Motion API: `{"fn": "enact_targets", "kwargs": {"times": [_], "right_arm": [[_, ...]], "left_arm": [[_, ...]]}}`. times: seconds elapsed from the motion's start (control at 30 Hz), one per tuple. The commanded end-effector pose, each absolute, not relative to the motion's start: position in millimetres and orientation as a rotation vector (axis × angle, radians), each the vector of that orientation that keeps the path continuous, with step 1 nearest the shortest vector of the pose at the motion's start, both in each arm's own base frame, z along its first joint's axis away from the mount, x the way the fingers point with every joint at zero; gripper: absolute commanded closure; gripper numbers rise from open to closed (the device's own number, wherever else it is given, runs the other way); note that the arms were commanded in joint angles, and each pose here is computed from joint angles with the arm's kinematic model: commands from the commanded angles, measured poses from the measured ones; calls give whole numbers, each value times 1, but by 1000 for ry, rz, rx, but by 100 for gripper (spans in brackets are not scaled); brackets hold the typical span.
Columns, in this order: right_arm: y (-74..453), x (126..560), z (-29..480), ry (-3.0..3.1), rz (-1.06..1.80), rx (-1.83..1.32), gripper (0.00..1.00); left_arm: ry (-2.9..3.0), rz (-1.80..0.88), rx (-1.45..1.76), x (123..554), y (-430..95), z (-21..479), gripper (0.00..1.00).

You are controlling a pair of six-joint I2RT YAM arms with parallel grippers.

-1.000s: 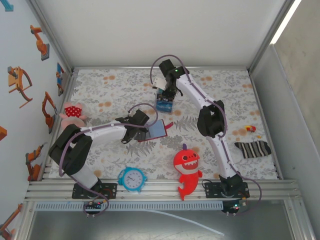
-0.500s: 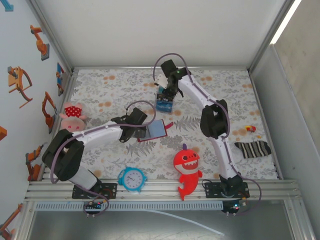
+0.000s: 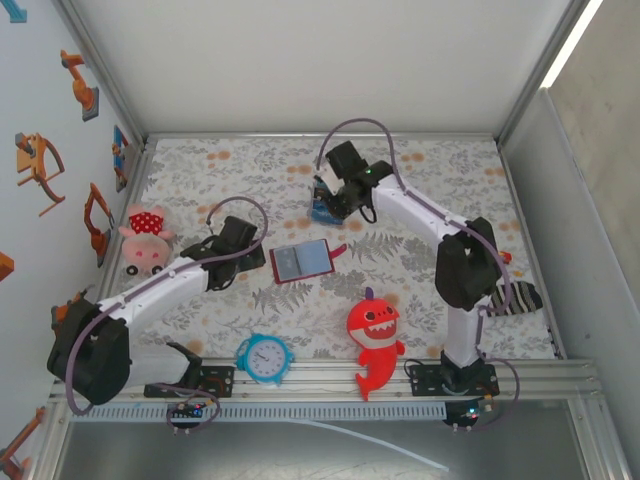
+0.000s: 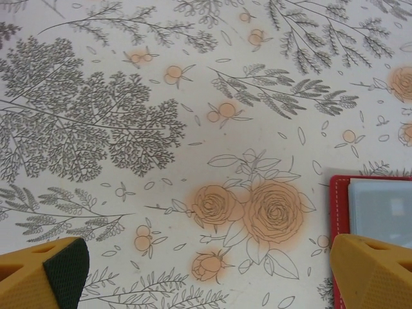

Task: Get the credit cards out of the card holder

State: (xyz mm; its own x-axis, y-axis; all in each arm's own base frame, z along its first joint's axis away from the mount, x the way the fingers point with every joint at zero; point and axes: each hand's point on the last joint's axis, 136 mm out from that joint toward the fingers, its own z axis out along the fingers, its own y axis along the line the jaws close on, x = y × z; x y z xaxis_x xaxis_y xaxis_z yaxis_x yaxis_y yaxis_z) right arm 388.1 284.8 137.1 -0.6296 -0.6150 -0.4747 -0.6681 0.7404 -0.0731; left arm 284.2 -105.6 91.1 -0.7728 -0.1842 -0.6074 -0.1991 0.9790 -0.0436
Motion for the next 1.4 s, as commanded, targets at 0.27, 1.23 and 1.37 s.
{"fn": "enact_targets", "kwargs": {"times": [0.27,1.23,1.37], "right_arm": [[338,319,98,2553,188,-885,67],[420,272,40,2627,225,-1041,32],[418,270,34,2642,216,-1051,34]], "left_arm": [[2402,42,-557,269,-70,88,3],[2206,91,-837,227,-10,89,3],[2203,92,-840,227,-10,89,3]]}}
